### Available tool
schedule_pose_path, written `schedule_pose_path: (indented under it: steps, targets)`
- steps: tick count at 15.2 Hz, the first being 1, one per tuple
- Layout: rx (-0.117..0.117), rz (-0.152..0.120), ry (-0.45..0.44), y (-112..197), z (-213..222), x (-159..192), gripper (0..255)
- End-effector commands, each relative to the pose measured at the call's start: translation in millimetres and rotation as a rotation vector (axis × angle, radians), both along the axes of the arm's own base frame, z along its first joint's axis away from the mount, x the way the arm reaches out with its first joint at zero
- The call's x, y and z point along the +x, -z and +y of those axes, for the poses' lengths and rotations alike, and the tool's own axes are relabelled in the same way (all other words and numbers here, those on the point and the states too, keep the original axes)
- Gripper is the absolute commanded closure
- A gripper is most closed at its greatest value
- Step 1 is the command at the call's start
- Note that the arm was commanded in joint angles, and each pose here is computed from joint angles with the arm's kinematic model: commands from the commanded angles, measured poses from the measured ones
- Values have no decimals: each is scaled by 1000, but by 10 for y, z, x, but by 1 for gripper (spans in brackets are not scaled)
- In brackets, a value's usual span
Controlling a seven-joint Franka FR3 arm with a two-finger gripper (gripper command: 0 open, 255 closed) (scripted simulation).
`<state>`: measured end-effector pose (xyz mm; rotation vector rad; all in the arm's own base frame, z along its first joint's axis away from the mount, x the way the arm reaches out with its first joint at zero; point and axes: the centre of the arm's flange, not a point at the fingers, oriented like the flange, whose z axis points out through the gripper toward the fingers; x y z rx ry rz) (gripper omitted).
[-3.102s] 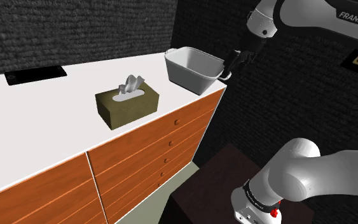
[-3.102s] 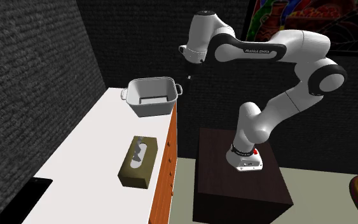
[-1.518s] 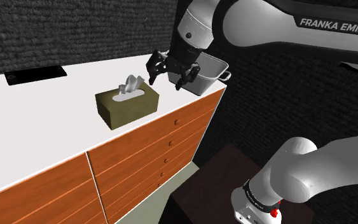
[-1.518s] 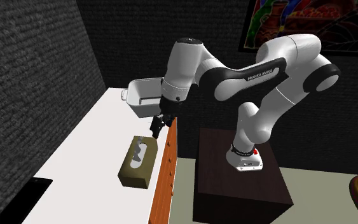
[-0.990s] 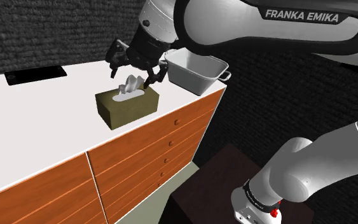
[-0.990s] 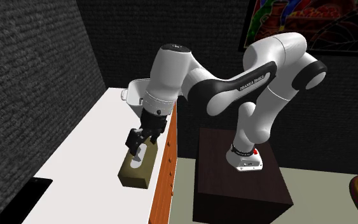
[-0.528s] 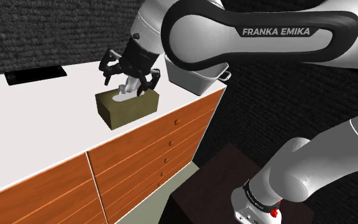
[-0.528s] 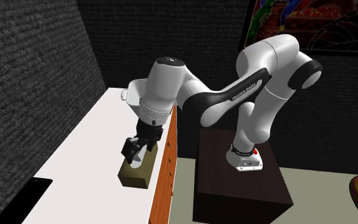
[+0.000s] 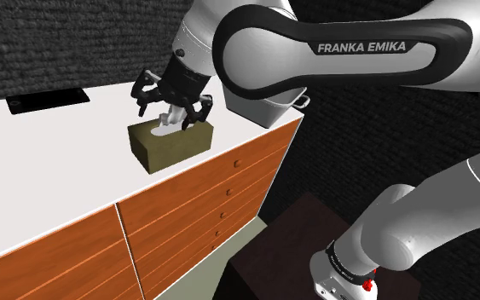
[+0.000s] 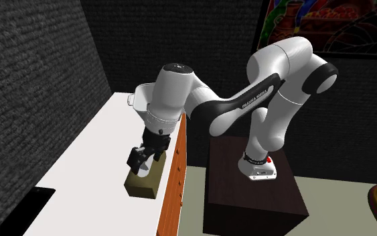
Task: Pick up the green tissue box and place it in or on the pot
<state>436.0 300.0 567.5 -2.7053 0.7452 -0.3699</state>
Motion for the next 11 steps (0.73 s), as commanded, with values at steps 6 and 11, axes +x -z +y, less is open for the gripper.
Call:
schedule_pose_path:
  steps: [6,11]
  targets:
    - [0,0,0,-8,0,-1,255]
    - [0,0,0,-8,0,-2,0]
